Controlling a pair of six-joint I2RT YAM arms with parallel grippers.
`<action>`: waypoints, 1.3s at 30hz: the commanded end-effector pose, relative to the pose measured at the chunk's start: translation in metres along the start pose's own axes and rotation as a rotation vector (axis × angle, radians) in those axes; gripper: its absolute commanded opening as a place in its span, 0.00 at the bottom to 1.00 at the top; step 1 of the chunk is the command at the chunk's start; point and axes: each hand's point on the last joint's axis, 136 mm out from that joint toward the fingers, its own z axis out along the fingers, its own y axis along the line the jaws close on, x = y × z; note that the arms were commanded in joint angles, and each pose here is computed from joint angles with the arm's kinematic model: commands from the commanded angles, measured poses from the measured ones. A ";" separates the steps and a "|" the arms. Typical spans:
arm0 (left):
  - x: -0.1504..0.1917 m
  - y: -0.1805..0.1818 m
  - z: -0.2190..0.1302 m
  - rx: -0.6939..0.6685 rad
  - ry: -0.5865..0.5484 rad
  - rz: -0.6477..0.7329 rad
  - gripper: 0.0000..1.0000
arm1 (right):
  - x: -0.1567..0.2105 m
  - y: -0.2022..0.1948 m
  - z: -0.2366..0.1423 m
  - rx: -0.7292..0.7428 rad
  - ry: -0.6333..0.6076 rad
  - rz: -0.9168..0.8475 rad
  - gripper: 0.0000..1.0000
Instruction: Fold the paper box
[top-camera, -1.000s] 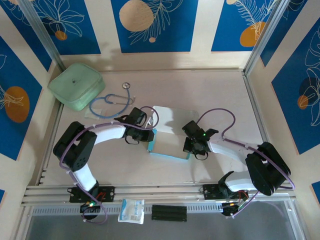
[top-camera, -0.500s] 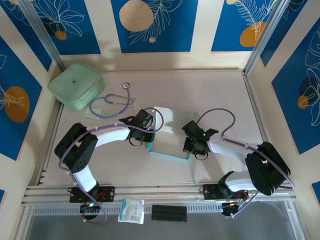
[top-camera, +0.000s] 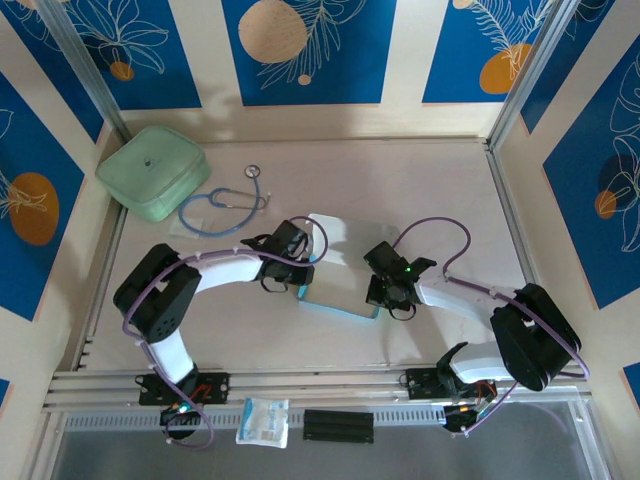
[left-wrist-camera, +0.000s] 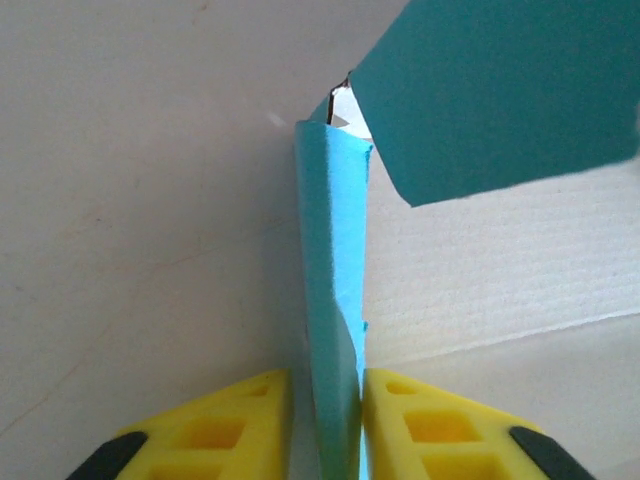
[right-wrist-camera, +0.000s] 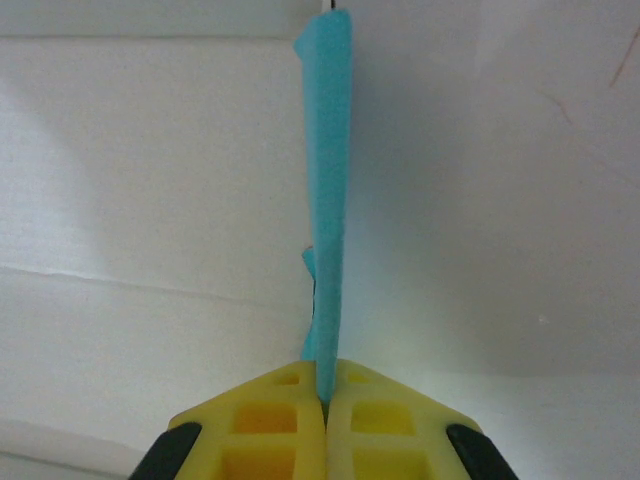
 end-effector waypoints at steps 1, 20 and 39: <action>0.035 0.010 0.013 -0.044 0.108 0.029 0.21 | 0.005 -0.004 0.008 0.021 0.003 -0.002 0.05; 0.024 0.038 -0.003 -0.402 -0.069 0.348 0.12 | 0.008 -0.011 0.012 0.046 0.000 0.052 0.05; 0.039 -0.003 0.022 -0.214 0.038 0.302 0.19 | 0.004 -0.001 0.005 0.008 -0.012 0.037 0.06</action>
